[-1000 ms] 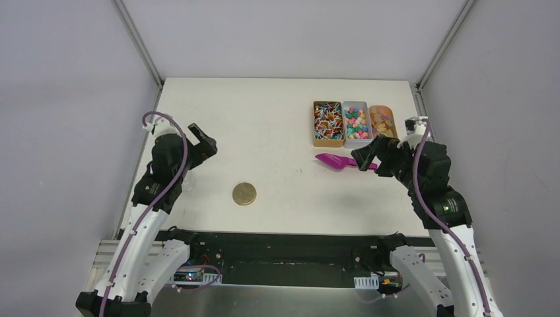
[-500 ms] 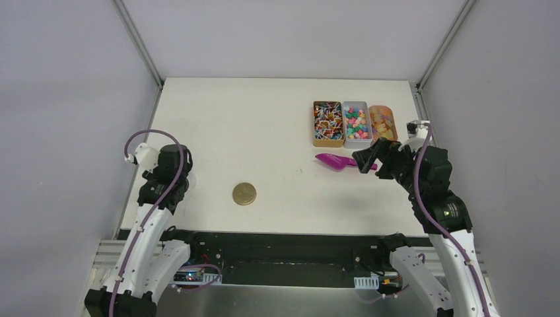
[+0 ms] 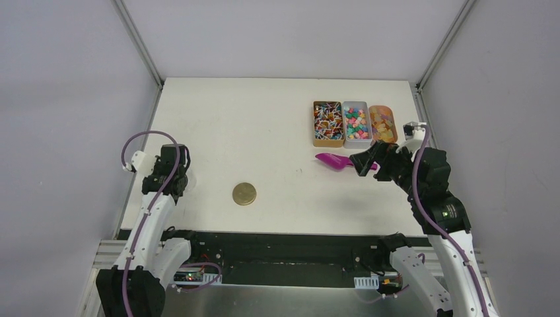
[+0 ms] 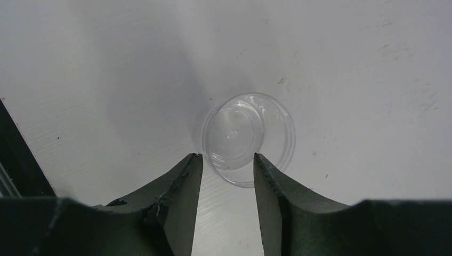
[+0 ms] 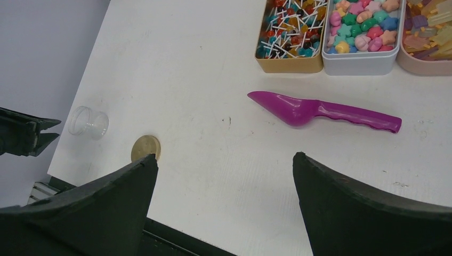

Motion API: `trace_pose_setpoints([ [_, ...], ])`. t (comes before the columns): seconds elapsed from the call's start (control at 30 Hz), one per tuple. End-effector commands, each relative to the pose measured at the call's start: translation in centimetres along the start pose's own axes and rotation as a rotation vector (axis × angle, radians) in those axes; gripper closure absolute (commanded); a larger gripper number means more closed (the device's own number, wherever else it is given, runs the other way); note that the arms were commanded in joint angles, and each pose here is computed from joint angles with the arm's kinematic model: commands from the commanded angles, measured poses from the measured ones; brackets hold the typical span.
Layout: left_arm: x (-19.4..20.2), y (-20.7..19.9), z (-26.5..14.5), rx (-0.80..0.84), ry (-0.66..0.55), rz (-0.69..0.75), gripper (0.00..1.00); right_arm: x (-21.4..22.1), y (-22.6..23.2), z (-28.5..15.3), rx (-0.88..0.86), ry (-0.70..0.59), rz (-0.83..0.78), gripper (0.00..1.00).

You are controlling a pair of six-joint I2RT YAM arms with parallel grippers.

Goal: Pack the candies
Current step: Pick up the packing bottle from the center of the board.

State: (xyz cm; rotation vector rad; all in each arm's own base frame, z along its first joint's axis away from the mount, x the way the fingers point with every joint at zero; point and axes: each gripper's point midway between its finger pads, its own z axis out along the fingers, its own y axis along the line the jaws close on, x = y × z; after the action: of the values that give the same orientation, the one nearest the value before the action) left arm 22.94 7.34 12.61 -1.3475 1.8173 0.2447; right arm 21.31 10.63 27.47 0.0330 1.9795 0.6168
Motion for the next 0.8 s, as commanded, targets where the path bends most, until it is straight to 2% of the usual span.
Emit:
trace_pose_setpoints([
  [0.0,1.7,0.6,1.3,-0.027,0.056,-0.07,0.59,-0.9,0.9,-0.1,-0.045,-0.035,-0.022,0.0],
  [0.43,4.4,1.0,3.9,-0.036,0.125,-0.126,0.63,-0.5,0.9,0.1,-0.048,-0.008,-0.035,0.0],
  [0.57,4.7,0.6,4.1,-0.036,0.146,-0.117,0.77,-0.5,0.9,0.0,-0.045,0.008,-0.048,0.0],
  [0.73,4.0,0.0,4.0,-0.021,0.136,-0.076,1.0,-0.2,0.8,0.0,-0.043,0.014,-0.048,0.0],
  [0.77,3.7,-0.3,4.0,-0.012,0.134,-0.063,1.0,-0.2,0.7,0.0,-0.043,0.014,-0.046,0.0],
])
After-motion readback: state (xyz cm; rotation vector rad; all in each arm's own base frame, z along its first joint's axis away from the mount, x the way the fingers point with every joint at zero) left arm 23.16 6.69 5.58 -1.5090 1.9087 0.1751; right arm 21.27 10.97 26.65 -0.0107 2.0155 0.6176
